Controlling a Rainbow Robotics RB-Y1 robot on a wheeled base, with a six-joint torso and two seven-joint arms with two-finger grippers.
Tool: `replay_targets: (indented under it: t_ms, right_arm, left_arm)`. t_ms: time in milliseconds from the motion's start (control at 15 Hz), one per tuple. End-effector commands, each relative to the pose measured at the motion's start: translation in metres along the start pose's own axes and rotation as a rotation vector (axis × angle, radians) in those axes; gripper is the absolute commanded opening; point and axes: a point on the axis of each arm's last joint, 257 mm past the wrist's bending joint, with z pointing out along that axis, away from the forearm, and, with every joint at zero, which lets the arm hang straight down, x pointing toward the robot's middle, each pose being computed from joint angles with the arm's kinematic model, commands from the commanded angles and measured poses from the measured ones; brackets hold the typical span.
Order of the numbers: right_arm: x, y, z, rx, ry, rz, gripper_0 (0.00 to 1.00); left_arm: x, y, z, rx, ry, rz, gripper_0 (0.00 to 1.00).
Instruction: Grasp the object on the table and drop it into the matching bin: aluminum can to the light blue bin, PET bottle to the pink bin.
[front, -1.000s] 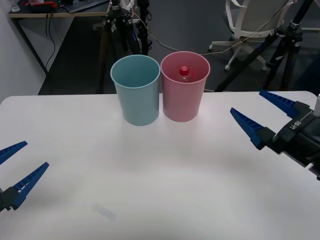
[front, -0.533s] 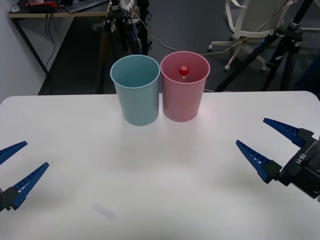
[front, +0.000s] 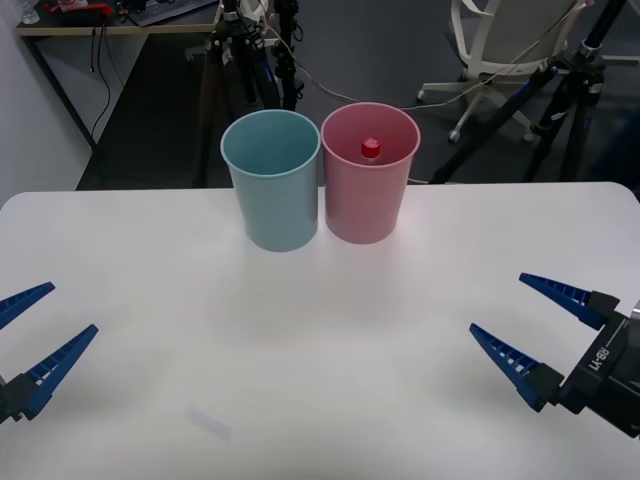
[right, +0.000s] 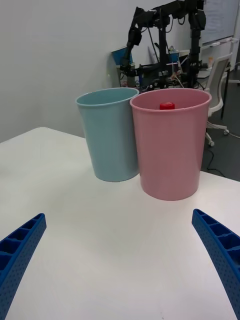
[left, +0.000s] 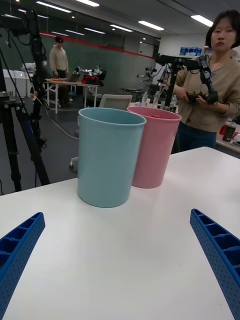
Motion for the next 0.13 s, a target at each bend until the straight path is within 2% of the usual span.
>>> replay_targets:
  t_ms: [67, 133]
  right_arm:
    - [0.0001, 0.0005, 0.0002, 0.002, -0.004, -0.002, 1.00]
    - [0.0001, 0.0003, -0.0002, 0.001, -0.002, -0.005, 1.00]
  left_arm:
    - [0.0000, 0.0000, 0.0000, 0.000, 0.000, 0.000, 1.00]
    - [0.0000, 0.0000, 0.0000, 0.000, 0.000, 0.000, 1.00]
